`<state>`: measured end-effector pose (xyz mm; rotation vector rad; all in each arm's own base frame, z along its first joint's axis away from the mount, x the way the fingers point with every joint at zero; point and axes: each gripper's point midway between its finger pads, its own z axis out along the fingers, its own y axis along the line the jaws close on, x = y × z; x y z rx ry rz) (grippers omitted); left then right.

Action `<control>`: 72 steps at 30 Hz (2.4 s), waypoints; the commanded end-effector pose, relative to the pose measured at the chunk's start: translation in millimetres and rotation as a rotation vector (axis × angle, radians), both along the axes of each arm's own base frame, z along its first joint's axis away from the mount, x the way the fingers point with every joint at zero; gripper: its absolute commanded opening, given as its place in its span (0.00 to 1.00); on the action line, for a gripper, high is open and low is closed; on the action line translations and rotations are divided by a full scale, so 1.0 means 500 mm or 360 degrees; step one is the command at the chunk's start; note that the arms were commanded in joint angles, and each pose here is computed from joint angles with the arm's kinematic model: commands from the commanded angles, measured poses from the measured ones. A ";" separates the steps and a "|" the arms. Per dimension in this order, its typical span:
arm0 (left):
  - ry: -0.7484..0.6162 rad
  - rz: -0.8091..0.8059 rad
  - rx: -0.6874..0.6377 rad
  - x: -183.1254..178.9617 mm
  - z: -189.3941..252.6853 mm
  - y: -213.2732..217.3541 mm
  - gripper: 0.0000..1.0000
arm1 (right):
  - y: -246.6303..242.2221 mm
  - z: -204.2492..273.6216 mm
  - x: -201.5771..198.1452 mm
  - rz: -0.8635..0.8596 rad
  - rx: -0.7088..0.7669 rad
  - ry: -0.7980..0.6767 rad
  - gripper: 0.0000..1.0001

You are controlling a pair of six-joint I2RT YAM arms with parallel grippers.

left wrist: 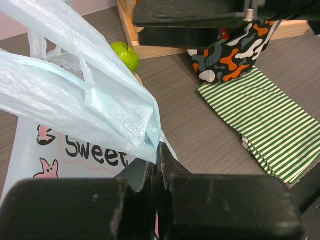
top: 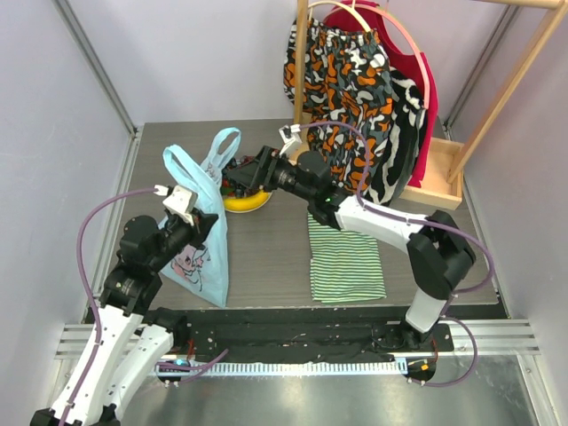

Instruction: Place the fruits into the plastic bag

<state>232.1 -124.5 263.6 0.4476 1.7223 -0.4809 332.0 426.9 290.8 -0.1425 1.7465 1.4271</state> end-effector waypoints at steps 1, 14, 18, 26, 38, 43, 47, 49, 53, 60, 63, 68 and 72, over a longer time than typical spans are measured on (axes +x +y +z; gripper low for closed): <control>-0.0067 -0.0070 -0.0021 0.000 0.018 -0.016 0.00 | 0.049 0.098 -0.017 0.0159 0.0307 0.0018 0.78; -0.0012 -0.0189 -0.0035 -0.007 0.004 -0.040 0.00 | 0.138 0.003 -0.001 0.0284 0.0257 0.0217 0.62; 0.0022 -0.0241 -0.0051 -0.010 0.002 -0.052 0.11 | 0.150 0.000 -0.004 0.0342 0.0247 0.0175 0.20; 0.0019 -0.0276 -0.0239 -0.043 0.064 -0.064 0.94 | 0.170 0.033 -0.013 0.0506 0.0173 -0.0111 0.01; -0.0452 -0.0186 -0.0557 -0.146 0.309 -0.012 1.00 | 0.129 0.025 0.013 0.0563 -0.0066 -0.0461 0.01; -0.0300 0.0271 -0.0696 -0.072 0.293 0.054 1.00 | 0.104 0.020 -0.015 0.0604 -0.0125 -0.0570 0.01; -0.0089 0.0517 -0.0708 -0.004 0.247 0.074 1.00 | 0.084 0.023 -0.039 0.0627 -0.0195 -0.0682 0.01; 0.0005 0.0561 -0.0708 0.026 0.223 0.067 1.00 | 0.075 0.028 -0.059 0.0643 -0.0217 -0.0706 0.01; 0.0126 0.0633 -0.0700 0.068 0.173 0.061 1.00 | 0.064 0.024 -0.095 0.0661 -0.0266 -0.0751 0.01; 0.0273 0.0628 -0.0764 0.100 0.121 0.044 1.00 | 0.066 -0.002 -0.149 0.0688 -0.0400 -0.0799 0.01; 0.0333 0.0600 -0.0770 0.107 0.100 0.035 1.00 | 0.069 -0.008 -0.167 0.0700 -0.0454 -0.0814 0.01; 0.0450 0.0586 -0.0752 0.116 0.051 0.026 0.88 | 0.067 0.000 -0.182 0.0697 -0.0488 -0.0866 0.01; 0.0538 0.0548 -0.0749 0.117 0.019 0.015 0.76 | 0.063 -0.004 -0.184 0.0679 -0.0524 -0.0872 0.01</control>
